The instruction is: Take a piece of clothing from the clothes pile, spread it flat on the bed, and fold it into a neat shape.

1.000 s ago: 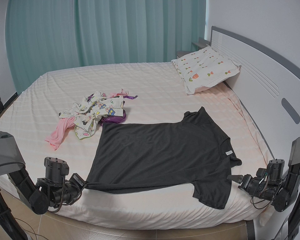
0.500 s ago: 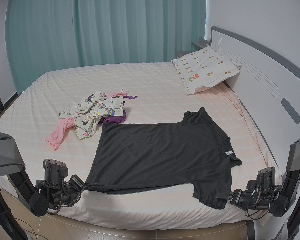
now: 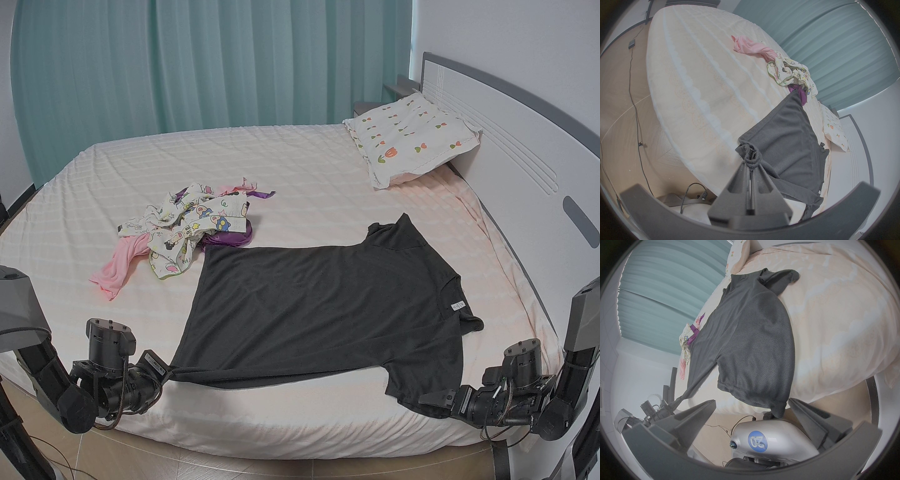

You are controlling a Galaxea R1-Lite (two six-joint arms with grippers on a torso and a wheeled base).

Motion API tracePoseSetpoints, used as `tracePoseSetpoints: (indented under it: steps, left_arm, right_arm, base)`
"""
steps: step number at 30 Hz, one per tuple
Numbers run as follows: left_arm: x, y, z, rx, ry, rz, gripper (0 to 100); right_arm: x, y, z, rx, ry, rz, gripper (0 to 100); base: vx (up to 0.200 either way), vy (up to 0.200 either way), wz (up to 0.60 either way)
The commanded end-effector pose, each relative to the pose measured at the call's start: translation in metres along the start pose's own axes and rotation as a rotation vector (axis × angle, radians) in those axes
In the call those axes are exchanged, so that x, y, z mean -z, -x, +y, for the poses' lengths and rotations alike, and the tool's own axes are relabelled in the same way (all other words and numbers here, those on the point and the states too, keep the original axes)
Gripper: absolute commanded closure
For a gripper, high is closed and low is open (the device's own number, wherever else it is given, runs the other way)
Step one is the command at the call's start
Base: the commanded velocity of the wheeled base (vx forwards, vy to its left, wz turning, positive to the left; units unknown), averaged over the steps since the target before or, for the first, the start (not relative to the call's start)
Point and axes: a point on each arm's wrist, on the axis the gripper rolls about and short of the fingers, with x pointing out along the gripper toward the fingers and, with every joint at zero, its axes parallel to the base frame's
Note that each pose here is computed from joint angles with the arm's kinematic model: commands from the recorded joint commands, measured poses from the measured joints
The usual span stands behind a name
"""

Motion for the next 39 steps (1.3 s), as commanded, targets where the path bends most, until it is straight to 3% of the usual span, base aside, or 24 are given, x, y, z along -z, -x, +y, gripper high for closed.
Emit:
tracePoseSetpoints:
  steps: [1, 12, 19, 24, 29, 39]
  left_arm:
    - [0.000, 0.000, 0.000, -0.002, 0.000, 0.000, 100]
    - [0.002, 0.004, 0.003, -0.005, -0.002, 0.006, 100]
    - [0.000, 0.025, -0.002, 0.058, -0.007, -0.023, 100]
    - [0.005, 0.047, 0.000, 0.101, -0.038, -0.024, 100]
    - [0.007, 0.048, 0.004, 0.084, -0.094, -0.029, 100]
    - [0.010, 0.055, 0.011, 0.074, -0.100, -0.021, 100]
  right_arm:
    - [0.004, 0.000, -0.004, 0.019, -0.005, 0.022, 100]
    - [0.002, 0.008, -0.006, 0.084, -0.018, -0.021, 100]
    - [0.000, 0.031, 0.001, 0.066, -0.004, -0.052, 100]
    - [0.008, 0.051, 0.006, 0.103, 0.013, -0.058, 100]
    - [0.018, 0.070, 0.010, 0.111, 0.035, -0.056, 100]
    - [0.041, 0.095, 0.018, 0.085, 0.083, -0.027, 100]
  base:
    - [0.000, 0.000, 0.00]
    - [0.000, 0.000, 0.00]
    - [0.000, 0.000, 0.00]
    - [0.000, 0.000, 0.00]
    - [0.000, 0.000, 0.00]
    - [0.000, 0.000, 0.00]
